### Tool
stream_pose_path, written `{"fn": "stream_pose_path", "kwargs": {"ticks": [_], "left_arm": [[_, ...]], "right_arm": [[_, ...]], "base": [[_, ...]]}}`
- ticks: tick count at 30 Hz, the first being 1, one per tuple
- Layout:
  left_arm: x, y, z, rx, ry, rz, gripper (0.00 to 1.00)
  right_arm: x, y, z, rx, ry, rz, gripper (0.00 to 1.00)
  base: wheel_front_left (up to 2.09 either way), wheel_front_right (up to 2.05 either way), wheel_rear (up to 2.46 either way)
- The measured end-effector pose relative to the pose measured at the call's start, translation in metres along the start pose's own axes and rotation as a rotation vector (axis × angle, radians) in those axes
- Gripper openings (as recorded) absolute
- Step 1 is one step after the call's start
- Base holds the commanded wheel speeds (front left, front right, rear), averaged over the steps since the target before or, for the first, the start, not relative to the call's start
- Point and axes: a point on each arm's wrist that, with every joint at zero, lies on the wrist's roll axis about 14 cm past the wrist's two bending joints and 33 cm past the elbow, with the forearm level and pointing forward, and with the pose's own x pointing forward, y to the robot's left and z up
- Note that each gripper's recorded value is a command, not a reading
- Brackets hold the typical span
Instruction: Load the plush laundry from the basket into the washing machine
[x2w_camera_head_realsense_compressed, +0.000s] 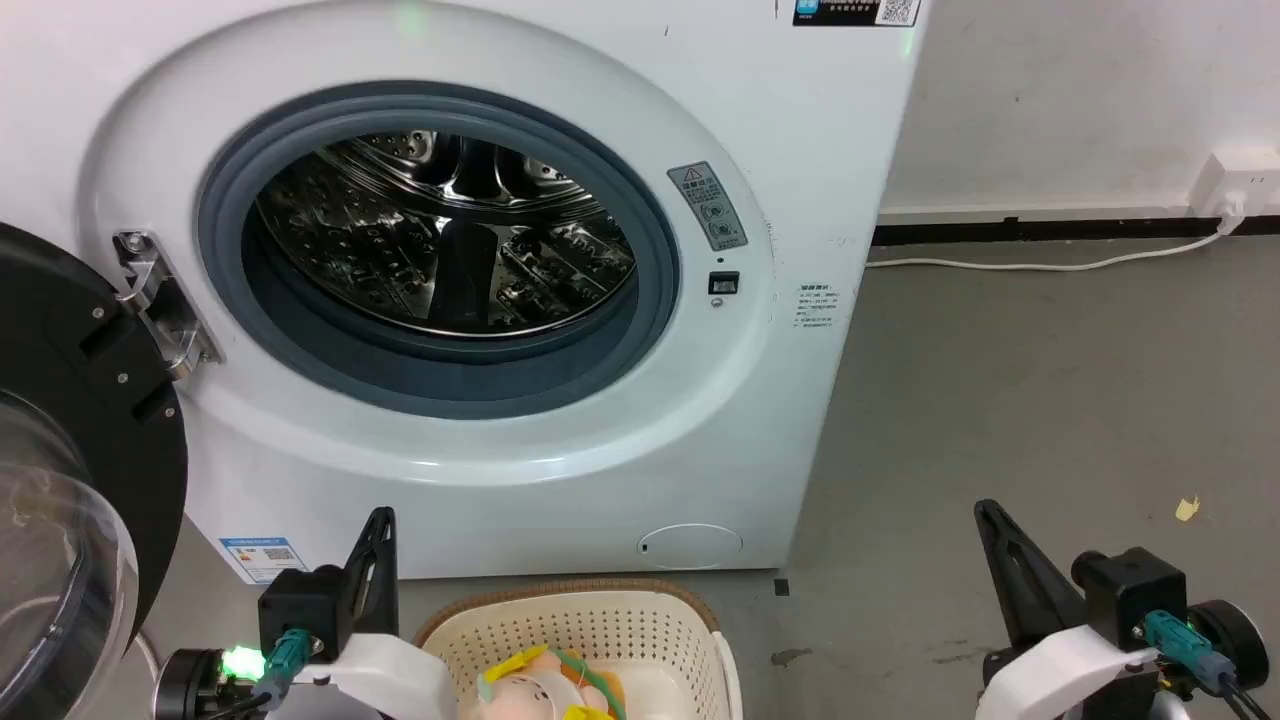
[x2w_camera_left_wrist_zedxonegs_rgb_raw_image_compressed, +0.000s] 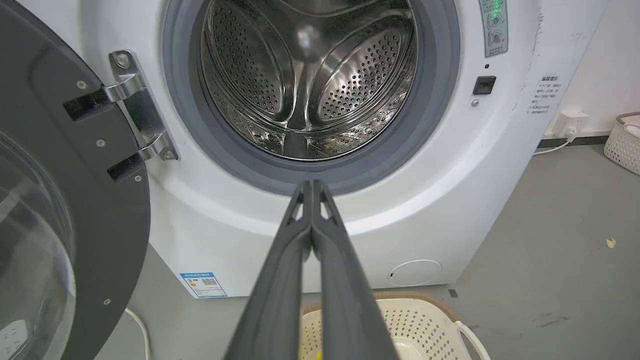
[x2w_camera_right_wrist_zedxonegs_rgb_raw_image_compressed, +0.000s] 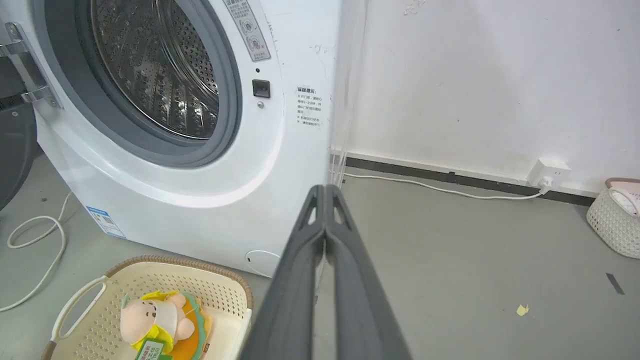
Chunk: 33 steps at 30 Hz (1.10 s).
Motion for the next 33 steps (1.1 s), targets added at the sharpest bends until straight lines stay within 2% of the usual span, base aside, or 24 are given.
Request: {"fn": "stream_pose_path", "kwargs": {"ticks": [30, 31, 33], "left_arm": [[0.0000, 0.0000, 0.0000, 0.000, 0.000, 0.000, 0.00], [0.0000, 0.0000, 0.0000, 0.000, 0.000, 0.000, 1.00], [-0.0001, -0.0002, -0.0002, 0.000, 0.001, 0.000, 1.00]], "right_arm": [[0.0000, -0.0001, 0.0000, 0.000, 0.000, 0.000, 0.00], [0.0000, 0.0000, 0.0000, 0.000, 0.000, 0.000, 1.00], [-0.0001, 0.0002, -0.0002, 0.001, 0.000, 0.001, 1.00]], "base": [[0.00, 0.00, 0.00], [0.00, 0.00, 0.00], [0.00, 0.00, 0.00]]}}
